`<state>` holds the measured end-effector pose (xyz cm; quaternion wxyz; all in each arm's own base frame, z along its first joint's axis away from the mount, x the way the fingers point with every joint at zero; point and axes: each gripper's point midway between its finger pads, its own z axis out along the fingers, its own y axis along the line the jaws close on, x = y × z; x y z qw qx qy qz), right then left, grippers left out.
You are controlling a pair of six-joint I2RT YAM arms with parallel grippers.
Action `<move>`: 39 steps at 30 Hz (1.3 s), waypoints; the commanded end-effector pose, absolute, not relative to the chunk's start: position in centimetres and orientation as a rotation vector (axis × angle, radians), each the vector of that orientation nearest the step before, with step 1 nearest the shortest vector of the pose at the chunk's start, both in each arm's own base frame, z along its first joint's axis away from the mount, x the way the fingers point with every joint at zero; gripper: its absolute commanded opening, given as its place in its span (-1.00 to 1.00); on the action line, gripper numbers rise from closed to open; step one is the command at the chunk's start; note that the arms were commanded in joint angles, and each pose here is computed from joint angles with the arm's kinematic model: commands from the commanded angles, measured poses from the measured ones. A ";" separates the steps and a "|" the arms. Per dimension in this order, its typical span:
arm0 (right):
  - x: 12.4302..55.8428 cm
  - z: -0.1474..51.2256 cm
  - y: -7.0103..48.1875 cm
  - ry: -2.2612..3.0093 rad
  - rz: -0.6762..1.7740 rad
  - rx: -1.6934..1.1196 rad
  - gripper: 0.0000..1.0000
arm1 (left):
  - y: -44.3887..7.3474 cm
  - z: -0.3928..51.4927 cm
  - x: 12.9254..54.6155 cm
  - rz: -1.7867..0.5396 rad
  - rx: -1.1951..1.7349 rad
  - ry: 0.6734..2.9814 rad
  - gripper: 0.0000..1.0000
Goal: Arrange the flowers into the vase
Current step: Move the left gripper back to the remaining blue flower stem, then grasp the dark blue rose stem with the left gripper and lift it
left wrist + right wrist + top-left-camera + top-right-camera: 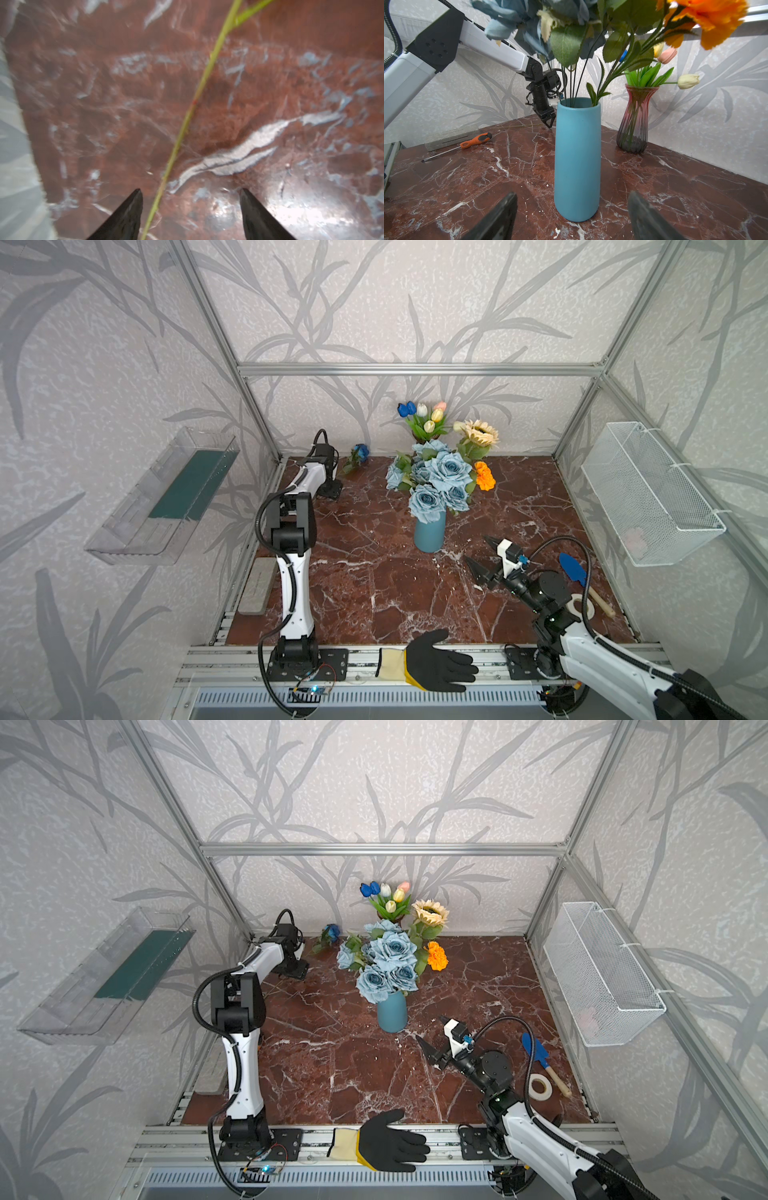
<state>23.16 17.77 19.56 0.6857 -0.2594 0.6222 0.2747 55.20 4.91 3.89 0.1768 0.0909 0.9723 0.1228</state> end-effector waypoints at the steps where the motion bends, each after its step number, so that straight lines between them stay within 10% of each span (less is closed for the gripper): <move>1: 23.2 21.3 18.0 1.341 0.619 -0.580 0.68 | 5.1 1.8 54.8 0.351 0.385 2.826 0.47; 5: 23.2 21.2 18.0 1.342 0.618 -0.582 0.68 | 5.8 0.4 55.3 0.419 0.423 2.857 0.40; 18: 23.1 21.4 18.0 1.340 0.614 -0.579 0.68 | 5.1 0.7 56.2 0.365 0.470 2.855 -1.00; 39: 23.2 21.3 18.0 1.343 0.613 -0.579 0.68 | -2.7 23.9 56.8 0.033 0.209 2.346 -1.00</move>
